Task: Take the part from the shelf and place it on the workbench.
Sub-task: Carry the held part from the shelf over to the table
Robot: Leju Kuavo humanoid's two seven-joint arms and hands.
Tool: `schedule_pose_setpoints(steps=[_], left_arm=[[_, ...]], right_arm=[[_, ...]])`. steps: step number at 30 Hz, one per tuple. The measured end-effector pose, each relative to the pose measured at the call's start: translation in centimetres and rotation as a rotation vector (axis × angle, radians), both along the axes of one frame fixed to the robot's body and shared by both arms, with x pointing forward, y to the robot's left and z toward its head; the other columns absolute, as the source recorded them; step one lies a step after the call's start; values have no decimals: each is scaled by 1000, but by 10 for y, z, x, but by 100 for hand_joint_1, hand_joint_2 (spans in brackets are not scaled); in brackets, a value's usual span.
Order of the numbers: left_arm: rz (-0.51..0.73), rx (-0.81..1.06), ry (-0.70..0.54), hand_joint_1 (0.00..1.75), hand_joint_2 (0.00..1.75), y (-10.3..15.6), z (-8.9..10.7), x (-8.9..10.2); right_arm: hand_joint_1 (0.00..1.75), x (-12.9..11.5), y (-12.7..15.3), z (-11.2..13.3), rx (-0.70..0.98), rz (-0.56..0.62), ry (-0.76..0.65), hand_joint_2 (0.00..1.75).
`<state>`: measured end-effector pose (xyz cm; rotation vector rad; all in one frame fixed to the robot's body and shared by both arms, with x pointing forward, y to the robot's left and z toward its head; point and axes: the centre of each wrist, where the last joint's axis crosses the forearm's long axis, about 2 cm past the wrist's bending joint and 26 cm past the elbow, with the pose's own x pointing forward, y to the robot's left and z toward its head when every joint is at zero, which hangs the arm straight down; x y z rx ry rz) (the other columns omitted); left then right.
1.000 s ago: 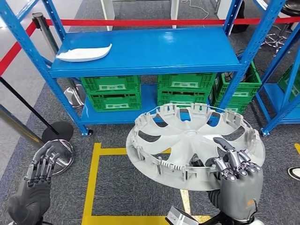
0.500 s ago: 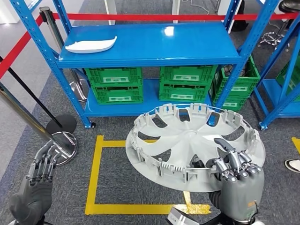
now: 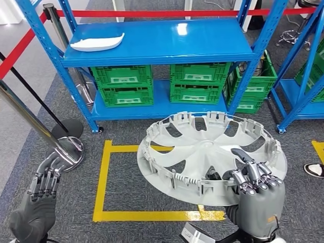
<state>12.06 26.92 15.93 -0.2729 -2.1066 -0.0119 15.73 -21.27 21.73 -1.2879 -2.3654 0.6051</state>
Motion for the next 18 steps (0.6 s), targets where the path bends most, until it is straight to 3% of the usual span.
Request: schedule_pose_setpoints(steps=[18], left_arm=[[-2, 4, -9, 0, 0, 1, 0, -1]], right_arm=[[175, 1, -3, -1, 25, 28, 24, 175]])
